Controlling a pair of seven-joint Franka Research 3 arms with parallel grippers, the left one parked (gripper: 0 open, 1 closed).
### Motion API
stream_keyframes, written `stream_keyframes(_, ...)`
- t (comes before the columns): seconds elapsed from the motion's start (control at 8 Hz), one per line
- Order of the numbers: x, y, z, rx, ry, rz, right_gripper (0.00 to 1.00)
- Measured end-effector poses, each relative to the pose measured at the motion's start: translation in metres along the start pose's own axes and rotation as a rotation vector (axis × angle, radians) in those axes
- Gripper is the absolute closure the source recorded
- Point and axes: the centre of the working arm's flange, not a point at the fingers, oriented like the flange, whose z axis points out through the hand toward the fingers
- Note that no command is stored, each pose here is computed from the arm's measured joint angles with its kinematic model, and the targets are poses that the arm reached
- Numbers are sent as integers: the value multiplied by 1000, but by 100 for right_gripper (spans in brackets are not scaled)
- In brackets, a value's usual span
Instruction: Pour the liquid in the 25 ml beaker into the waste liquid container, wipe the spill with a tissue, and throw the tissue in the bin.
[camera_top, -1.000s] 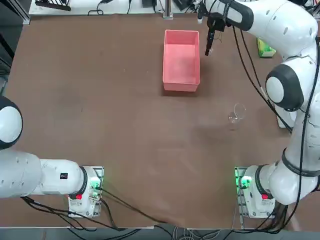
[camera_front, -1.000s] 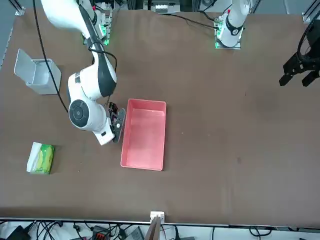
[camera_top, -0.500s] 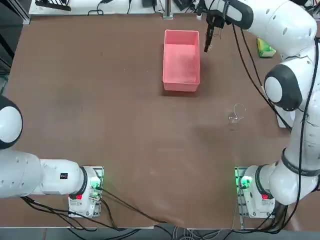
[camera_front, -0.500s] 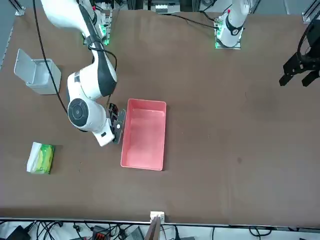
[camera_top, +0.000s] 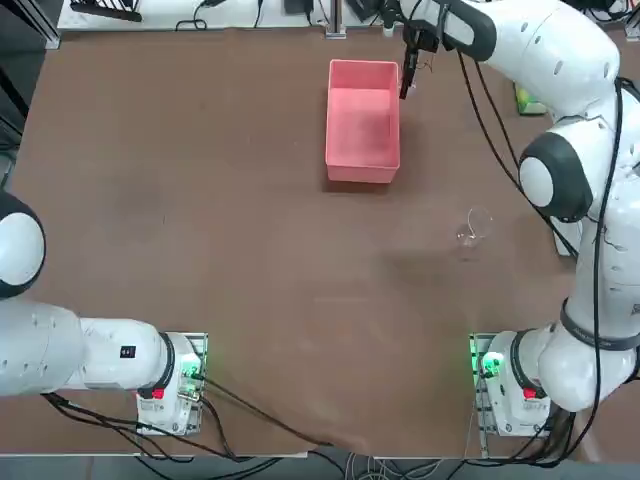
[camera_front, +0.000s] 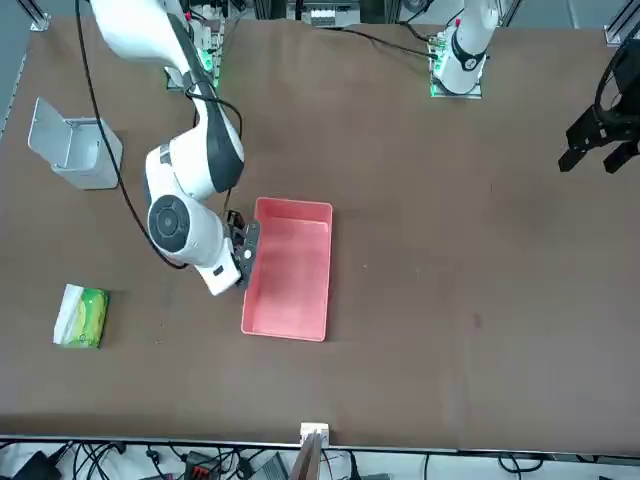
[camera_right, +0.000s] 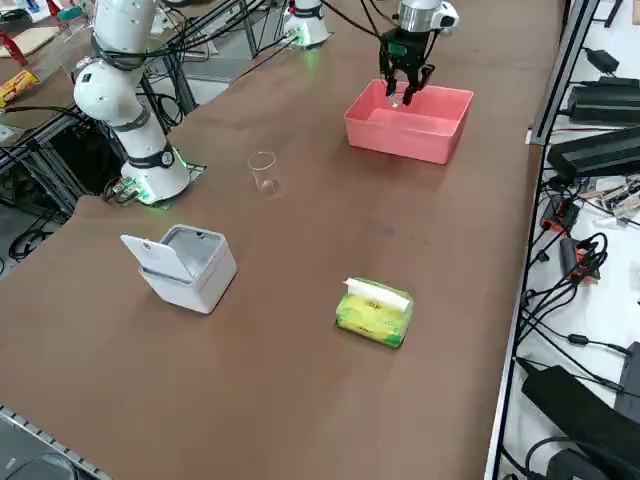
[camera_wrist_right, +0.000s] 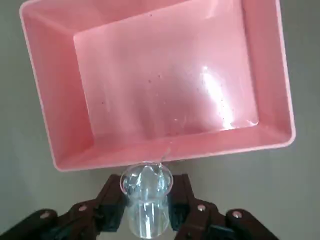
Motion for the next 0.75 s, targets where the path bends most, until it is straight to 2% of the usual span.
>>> stream_keyframes(0.38,11,-2,-1,-12,1,19,53)
stream_keyframes(0.75,30,-11,0,-55,-37,17,53)
